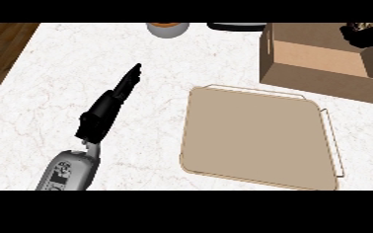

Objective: Pick the cupcake from the tray and place it in the cardboard box

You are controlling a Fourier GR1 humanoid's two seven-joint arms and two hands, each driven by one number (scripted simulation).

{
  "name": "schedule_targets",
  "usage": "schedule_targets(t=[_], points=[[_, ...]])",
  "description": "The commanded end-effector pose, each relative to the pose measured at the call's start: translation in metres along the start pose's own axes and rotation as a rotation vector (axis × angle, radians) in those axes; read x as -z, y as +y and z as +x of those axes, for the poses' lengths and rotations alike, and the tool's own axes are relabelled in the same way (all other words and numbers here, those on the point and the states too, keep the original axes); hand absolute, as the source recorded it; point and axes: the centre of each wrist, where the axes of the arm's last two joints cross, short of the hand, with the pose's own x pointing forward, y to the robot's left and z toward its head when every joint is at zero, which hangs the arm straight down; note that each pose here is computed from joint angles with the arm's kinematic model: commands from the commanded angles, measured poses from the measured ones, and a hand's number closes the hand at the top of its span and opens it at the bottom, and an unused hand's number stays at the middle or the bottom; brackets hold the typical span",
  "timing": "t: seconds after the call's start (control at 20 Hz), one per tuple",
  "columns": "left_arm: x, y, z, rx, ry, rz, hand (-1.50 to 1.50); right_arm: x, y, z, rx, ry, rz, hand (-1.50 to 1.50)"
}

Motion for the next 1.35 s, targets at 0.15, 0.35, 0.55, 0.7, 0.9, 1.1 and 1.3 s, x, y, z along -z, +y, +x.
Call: schedule_targets(t=[0.15, 0.35, 0.55, 0.7, 0.9, 1.1, 1.3], points=[[-0.004, -0.003, -0.003, -0.015, 0.013, -0.019, 0.0, 0.015, 0.06, -0.013, -0.065, 0.025, 0.056, 1.5], [0.003, -0.001, -0.004, 0.009, 0.0, -0.009, 0.0, 0.006, 0.083, -0.039, 0.13, 0.206, 0.125, -1.5], [0.009, 0.001, 0.005, -0.006, -0.01, -0.009, 0.0, 0.023, 0.076, -0.042, 0.185, 0.209, 0.18, -1.5], [0.006, -0.006, -0.001, -0.013, -0.011, -0.016, 0.0, 0.016, 0.089, -0.05, 0.271, 0.183, 0.175, -1.5], [-0.008, 0.001, -0.009, 0.007, -0.009, -0.023, 0.0, 0.013, 0.086, -0.058, 0.481, 0.162, -0.002, -1.5], [-0.004, -0.007, -0.004, -0.001, -0.001, -0.009, 0.0, 0.016, 0.066, -0.075, 0.684, 0.198, -0.153, -1.5], [0.007, 0.001, 0.006, -0.004, -0.005, 0.016, 0.0, -0.01, 0.057, -0.129, 0.836, 0.203, -0.216, -1.5]])
